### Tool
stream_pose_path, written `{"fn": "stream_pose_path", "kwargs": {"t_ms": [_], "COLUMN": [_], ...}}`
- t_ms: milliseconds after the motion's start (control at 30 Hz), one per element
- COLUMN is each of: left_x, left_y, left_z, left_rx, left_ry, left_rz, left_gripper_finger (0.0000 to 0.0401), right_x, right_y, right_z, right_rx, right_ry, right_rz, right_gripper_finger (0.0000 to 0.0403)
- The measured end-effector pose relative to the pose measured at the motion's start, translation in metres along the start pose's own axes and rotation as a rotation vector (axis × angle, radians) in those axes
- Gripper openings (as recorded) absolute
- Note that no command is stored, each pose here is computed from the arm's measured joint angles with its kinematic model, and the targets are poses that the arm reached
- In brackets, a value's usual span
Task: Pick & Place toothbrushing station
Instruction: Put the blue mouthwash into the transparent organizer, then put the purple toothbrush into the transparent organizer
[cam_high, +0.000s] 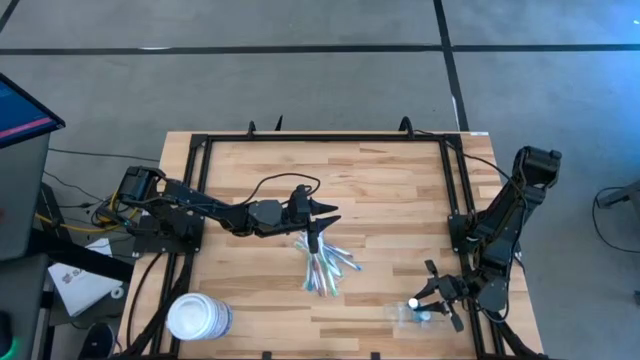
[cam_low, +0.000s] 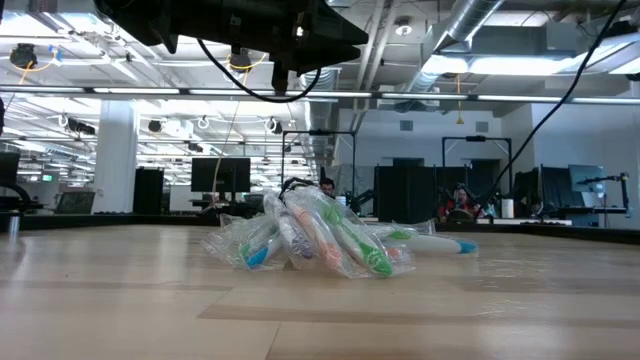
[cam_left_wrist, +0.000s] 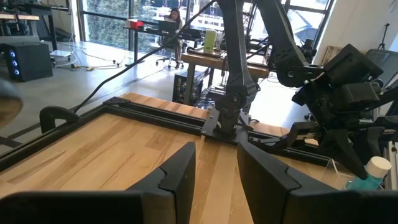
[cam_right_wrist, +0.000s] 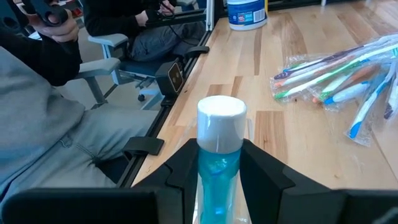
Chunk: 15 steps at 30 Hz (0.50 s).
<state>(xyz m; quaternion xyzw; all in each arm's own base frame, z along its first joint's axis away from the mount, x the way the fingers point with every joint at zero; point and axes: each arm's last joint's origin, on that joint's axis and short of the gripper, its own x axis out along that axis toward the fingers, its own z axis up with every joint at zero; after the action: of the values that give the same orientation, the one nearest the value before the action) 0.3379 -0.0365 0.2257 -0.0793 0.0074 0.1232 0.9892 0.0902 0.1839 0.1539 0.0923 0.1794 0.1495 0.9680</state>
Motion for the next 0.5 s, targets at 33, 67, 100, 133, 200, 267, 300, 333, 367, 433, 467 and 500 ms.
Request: {"fn": "stream_pose_path", "kwargs": {"t_ms": [33,67,100,133,200,267,300,333,367,433,467,500], "left_x": [0.0,0.0001,0.0001,0.0001,0.0001,0.0,0.0,0.0,0.0,0.0,0.0001,0.0001], "left_y": [0.0,0.0001,0.0001,0.0001,0.0,0.0001,0.0001,0.0001,0.0001,0.0,0.0001,0.0001], "left_z": [0.0,-0.0001,0.0,-0.0001,-0.0001,0.0,0.0,0.0001,0.0,-0.0001,-0.0001,0.0], "left_rx": [0.0,0.0,0.0,0.0,0.0,0.0,0.0,-0.001,0.0,0.0,0.0,0.0], "left_ry": [0.0,0.0,0.0,0.0,0.0,0.0,0.0,0.0,0.0,0.0,0.0,0.0], "left_rz": [0.0,0.0,0.0,0.0,0.0,0.0,0.0,0.001,0.0,0.0,0.0,0.0], "left_gripper_finger": [0.0113,0.0113,0.0113,0.0113,0.0113,0.0113,0.0113,0.0113,0.0113,0.0113,0.0113,0.0113], "right_x": [0.0,0.0,0.0,0.0,0.0,0.0,0.0,0.0,0.0,0.0,0.0,0.0], "right_y": [0.0,0.0,0.0,0.0,0.0,0.0,0.0,0.0,0.0,-0.0001,-0.0001,-0.0001], "right_z": [0.0,0.0,0.0,0.0,0.0,0.0,0.0,-0.0001,-0.0001,-0.0001,-0.0001,-0.0001], "right_rx": [0.0,0.0,0.0,0.0,0.0,0.001,0.001,0.001,0.001,0.0,0.0,0.0], "right_ry": [0.0,0.0,0.0,0.0,0.0,0.0,0.0,0.0,0.0,0.001,0.001,0.001], "right_rz": [0.0,0.0,0.0,0.0,0.0,0.0,0.0,0.0,0.0,0.0,-0.001,-0.001], "right_gripper_finger": [0.0097,0.0102,0.0107,0.0113,0.0128,0.014,0.0145,0.0149,0.0153,0.0156,0.0157,0.0156]}}
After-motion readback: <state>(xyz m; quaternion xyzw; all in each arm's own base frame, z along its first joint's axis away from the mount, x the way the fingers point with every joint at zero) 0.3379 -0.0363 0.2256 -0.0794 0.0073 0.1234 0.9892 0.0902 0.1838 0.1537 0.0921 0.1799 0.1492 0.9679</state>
